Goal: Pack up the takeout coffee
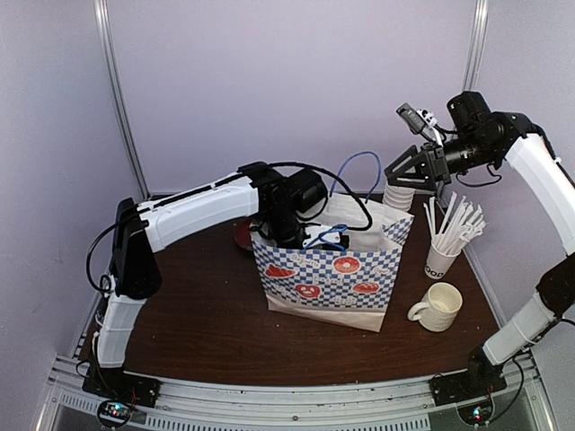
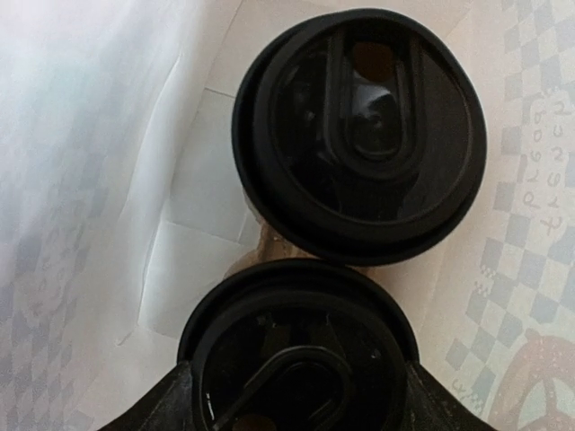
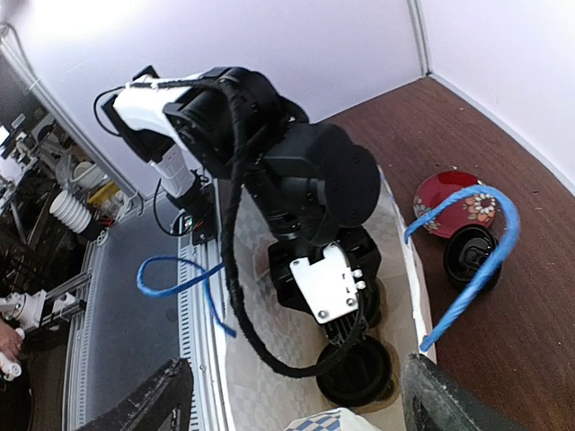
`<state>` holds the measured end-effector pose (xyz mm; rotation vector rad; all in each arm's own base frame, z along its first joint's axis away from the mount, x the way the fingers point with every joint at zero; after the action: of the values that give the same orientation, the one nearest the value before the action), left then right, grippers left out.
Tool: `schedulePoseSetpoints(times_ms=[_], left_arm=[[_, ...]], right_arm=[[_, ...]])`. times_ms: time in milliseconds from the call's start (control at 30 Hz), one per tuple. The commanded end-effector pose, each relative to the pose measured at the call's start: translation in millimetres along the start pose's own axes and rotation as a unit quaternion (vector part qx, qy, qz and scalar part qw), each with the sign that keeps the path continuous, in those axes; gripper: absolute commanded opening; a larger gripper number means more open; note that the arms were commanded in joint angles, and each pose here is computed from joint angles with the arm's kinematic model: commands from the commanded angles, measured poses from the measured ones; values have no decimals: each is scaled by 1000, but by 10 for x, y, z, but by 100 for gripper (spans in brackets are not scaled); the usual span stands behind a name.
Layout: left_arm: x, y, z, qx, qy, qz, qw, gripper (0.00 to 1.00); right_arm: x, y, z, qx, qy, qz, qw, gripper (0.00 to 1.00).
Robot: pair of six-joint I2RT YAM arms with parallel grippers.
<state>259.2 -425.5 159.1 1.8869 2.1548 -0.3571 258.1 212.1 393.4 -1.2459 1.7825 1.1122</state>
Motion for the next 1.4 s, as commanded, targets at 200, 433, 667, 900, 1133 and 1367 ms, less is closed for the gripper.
schedulePoseSetpoints(times_ms=[200, 433, 667, 900, 1133, 1367], left_arm=[[193, -44, 493, 30, 75, -19, 997, 44], [106, -57, 417, -2, 64, -18, 998, 52], [7, -76, 59, -39, 35, -14, 999, 79], [-102, -149, -328, -39, -7, -21, 999, 97], [-125, -185, -607, -47, -29, -16, 998, 98], [-229, -281, -1028, -46, -79, -10, 996, 96]], right_arm=[[-171, -96, -207, 54, -36, -4, 998, 83], [-106, -102, -196, 57, -35, 1, 998, 83], [-136, -41, -231, 58, -38, -7, 998, 84], [-138, -12, -245, 59, -39, -10, 997, 84], [-125, 6, -250, 60, -39, -10, 997, 85], [-102, -37, -228, 62, -40, -5, 997, 85]])
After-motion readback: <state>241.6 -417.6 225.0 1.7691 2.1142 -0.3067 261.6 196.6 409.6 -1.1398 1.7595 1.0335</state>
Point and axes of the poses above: each gripper's point midway between its finger pads, its own z axis out along the fingers, its own y axis along the line the jaws close on, x = y × z, the point moved 2 cm from there along -z, back along the fingers, and after that the axes turned 6 degrees about -z, right-handed, at the moved point
